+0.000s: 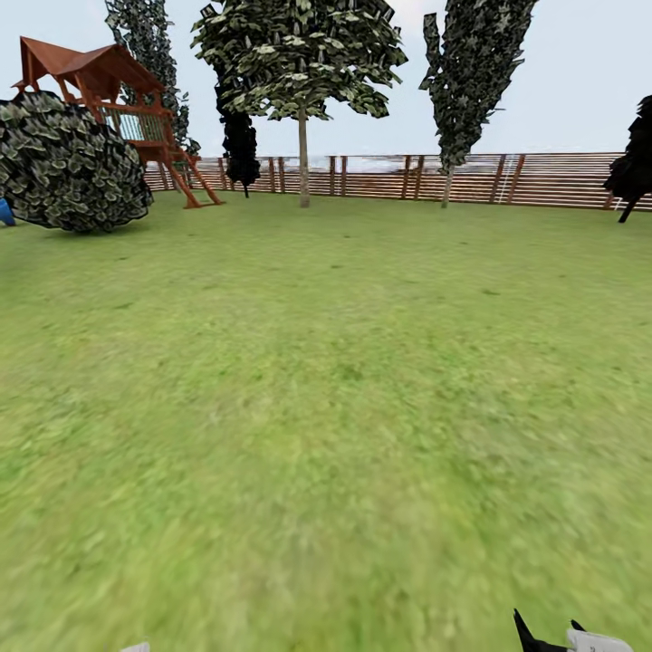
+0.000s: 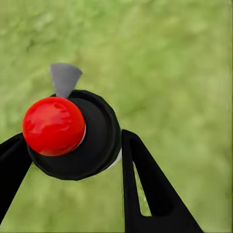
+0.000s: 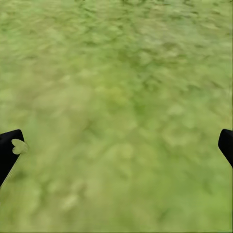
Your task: In the garden, pick up the pesticide atomizer on the floor and spray pesticide onto both trees until each tree trunk is fully covered.
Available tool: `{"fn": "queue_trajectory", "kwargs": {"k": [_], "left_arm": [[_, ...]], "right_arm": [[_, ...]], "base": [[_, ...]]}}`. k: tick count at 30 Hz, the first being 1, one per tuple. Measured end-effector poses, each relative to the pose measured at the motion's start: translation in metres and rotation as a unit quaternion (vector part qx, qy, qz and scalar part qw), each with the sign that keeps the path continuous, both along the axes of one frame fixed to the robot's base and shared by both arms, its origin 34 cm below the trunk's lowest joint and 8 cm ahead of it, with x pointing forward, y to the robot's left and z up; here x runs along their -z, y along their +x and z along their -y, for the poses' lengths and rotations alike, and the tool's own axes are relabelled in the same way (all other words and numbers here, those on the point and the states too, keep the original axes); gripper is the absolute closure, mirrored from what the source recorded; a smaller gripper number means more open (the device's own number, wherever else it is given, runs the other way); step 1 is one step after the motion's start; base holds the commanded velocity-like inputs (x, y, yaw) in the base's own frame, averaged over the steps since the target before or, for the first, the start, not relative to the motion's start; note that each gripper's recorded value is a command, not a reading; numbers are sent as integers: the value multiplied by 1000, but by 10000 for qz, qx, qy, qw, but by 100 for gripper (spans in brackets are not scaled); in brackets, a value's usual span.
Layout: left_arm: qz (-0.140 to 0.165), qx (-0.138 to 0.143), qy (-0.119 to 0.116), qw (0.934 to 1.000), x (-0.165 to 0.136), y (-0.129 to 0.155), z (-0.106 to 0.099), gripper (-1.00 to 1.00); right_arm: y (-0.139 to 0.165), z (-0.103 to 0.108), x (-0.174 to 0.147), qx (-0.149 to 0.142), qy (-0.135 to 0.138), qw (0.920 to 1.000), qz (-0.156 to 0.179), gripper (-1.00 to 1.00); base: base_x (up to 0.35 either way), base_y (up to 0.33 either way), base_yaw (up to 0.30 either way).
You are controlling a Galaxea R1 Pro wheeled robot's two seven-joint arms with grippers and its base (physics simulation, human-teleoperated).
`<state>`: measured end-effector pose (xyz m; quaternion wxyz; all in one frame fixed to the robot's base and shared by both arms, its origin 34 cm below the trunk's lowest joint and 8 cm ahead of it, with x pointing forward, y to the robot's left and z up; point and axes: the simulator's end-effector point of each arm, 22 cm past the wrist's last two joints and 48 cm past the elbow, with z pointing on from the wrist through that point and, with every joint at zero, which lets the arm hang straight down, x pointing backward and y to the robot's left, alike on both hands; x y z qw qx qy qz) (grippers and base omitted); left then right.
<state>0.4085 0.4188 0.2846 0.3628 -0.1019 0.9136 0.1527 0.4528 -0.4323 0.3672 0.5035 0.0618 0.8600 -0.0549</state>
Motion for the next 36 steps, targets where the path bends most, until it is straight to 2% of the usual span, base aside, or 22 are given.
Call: {"fn": "queue_trajectory", "kwargs": {"k": [10, 26, 36], "left_arm": [[6, 0, 1, 10000, 0, 0, 0, 100], [8, 1, 2, 10000, 0, 0, 0, 100], [7, 1, 2, 10000, 0, 0, 0, 100]], "right_arm": [[0, 0, 0, -1, -2, 10000, 2, -100], [0, 0, 0, -1, -3, 10000, 3, -100], [0, 0, 0, -1, -2, 10000, 2, -100]], "base": [[335, 1, 119], [314, 126, 3], [331, 14, 0]]}}
